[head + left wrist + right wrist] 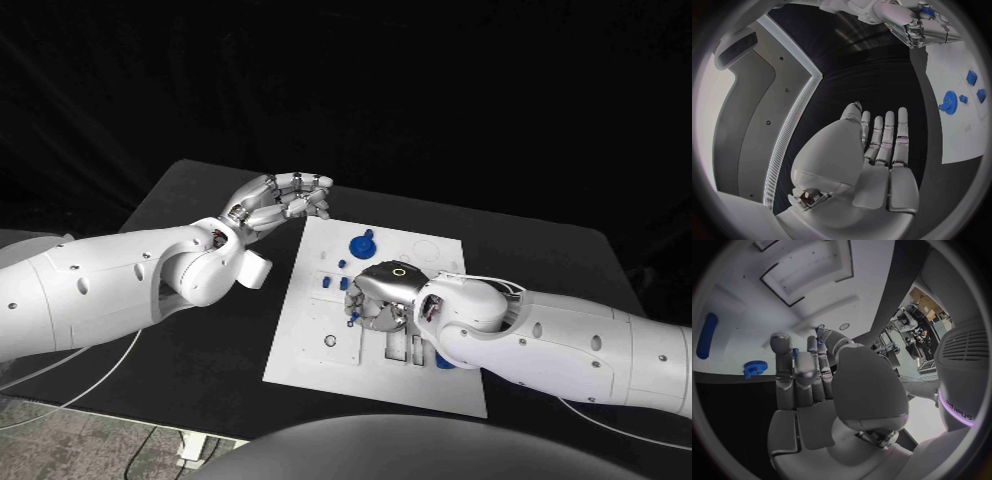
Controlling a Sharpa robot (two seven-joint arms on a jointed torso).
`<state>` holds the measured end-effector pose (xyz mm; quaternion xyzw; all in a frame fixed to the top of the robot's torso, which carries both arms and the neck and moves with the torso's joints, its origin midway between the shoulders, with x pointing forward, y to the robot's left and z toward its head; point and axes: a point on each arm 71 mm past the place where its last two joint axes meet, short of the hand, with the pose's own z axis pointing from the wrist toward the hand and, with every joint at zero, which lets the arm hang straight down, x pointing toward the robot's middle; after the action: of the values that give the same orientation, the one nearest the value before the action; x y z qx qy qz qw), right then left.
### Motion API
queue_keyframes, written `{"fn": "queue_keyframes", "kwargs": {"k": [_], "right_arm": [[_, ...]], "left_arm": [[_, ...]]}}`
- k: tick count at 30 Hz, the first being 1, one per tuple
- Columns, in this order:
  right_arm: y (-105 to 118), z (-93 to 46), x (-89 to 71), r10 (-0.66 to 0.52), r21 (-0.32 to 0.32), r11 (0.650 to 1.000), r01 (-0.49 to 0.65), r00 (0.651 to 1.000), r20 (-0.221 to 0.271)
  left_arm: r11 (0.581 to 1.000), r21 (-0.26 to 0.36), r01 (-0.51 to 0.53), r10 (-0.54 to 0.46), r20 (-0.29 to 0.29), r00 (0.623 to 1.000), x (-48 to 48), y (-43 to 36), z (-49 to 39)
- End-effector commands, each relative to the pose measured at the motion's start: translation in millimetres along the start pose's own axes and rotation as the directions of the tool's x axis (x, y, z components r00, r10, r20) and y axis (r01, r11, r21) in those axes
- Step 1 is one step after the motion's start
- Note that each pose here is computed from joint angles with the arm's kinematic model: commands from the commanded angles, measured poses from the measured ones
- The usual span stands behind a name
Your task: Assemble the parts on the task board
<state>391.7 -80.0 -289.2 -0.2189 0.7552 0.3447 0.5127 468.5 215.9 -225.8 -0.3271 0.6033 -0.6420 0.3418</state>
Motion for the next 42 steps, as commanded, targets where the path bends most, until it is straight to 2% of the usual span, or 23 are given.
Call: {"fn": "queue_keyframes", "kwargs": {"k": [1,42], "right_arm": [[-0.2,-0.5,1.3,0.003,0.001,1.000,-0.003,1.000,-0.012],[4.6,2.0,4.7,0.033,-0.001,0.999,-0.033,0.998,-0.044]], "left_arm": [[1.000,-0.002,0.010,-0.010,-0.024,1.000,2.8,1.0,0.4],[0.999,-0.028,0.018,-0.018,-0.033,0.999,3.4,7.4,1.3]]}}
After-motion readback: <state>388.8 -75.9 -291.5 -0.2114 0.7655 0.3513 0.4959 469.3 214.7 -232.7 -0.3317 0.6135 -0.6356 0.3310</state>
